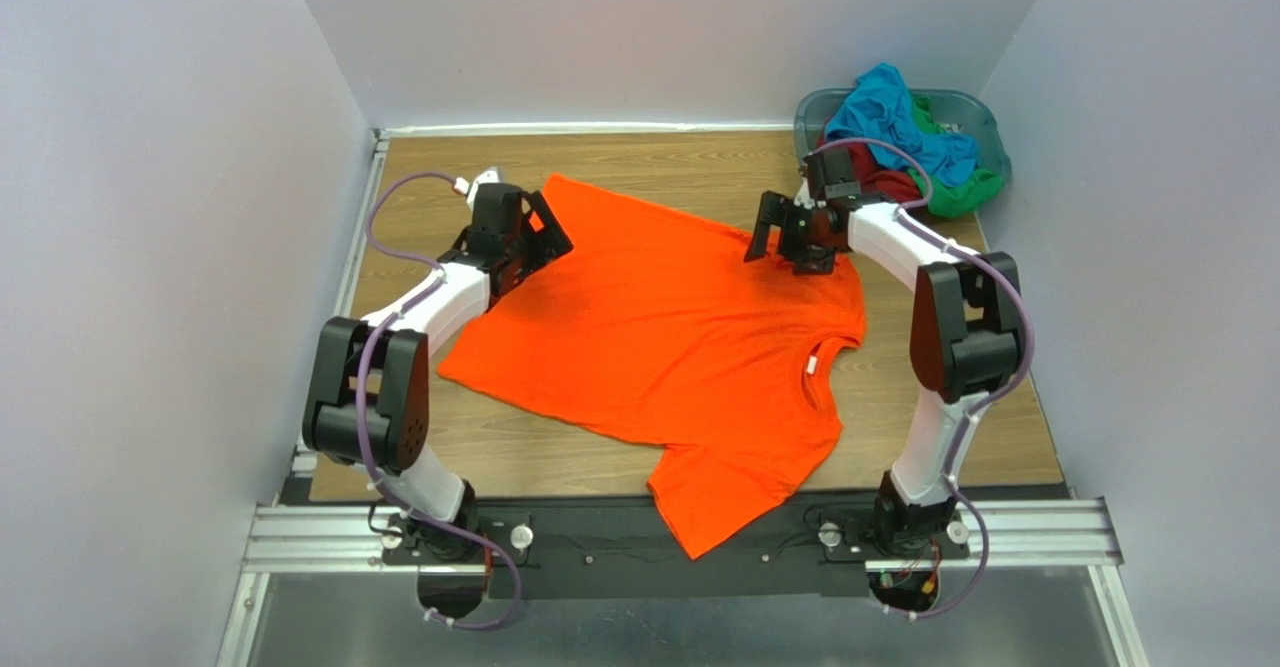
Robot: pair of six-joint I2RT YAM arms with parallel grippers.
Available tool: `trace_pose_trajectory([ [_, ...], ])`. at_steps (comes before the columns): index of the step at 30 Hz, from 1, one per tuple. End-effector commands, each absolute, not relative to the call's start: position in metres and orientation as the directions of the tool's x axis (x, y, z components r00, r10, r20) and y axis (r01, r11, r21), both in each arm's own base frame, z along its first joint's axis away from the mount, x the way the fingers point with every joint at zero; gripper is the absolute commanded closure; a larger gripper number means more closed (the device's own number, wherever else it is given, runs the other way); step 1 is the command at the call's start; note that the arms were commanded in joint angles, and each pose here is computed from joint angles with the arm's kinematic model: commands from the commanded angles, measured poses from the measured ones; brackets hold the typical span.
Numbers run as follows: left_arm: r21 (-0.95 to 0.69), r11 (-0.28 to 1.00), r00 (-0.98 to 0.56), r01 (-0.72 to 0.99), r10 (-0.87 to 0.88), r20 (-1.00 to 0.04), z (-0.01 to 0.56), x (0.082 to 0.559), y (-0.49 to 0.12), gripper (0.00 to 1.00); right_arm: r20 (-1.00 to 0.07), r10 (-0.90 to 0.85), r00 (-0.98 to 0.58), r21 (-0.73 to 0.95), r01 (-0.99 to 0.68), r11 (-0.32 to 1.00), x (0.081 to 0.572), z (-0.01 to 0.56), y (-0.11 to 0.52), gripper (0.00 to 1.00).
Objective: Fold and stack the t-shirts
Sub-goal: Flatten the tshirt out
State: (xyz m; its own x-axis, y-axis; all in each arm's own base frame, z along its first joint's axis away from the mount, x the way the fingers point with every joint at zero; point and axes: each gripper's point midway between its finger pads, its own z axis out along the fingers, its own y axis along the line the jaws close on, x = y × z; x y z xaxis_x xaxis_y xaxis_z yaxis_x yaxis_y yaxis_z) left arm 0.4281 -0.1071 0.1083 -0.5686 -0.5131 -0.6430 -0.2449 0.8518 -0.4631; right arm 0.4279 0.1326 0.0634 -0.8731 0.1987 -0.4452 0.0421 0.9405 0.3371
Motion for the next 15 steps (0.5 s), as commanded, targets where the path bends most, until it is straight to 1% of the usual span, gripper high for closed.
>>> trace_pose_trajectory([
  [1,-0.464,0.857,-0.618,-0.224,-0.493,-0.612,0.086,0.418,-0.114,0.02,-0.446,0.229,-0.866,0.379,0.049,0.924,0.444,0.059,0.143,0.0],
  [5,-0.425,0.868,-0.644,-0.256,-0.481,-0.595,0.063,0.405,-0.107,0.02,-0.449,0.247,-0.859,0.339,0.092,0.936,0.453,0.047,0.135,0.04],
  [6,-0.407,0.871,-0.646,-0.275,-0.481,-0.592,0.056,0.403,-0.103,0.02,-0.447,0.254,-0.858,0.32,0.112,0.941,0.456,0.04,0.131,0.08],
  [8,-0.391,0.873,-0.655,-0.29,-0.479,-0.584,0.05,0.4,-0.101,0.02,-0.448,0.251,-0.858,0.315,0.112,0.943,0.458,0.038,0.131,0.1],
  [12,-0.337,0.884,-0.669,-0.325,-0.466,-0.579,0.035,0.397,-0.092,0.02,-0.45,0.254,-0.856,0.304,0.12,0.945,0.466,0.031,0.13,0.21],
  [14,-0.323,0.885,-0.678,-0.336,-0.465,-0.569,0.028,0.393,-0.09,0.02,-0.457,0.258,-0.851,0.3,0.125,0.946,0.47,0.031,0.13,0.25],
  [15,-0.321,0.885,-0.679,-0.337,-0.465,-0.569,0.028,0.392,-0.09,0.02,-0.458,0.26,-0.85,0.296,0.13,0.946,0.472,0.03,0.129,0.32],
])
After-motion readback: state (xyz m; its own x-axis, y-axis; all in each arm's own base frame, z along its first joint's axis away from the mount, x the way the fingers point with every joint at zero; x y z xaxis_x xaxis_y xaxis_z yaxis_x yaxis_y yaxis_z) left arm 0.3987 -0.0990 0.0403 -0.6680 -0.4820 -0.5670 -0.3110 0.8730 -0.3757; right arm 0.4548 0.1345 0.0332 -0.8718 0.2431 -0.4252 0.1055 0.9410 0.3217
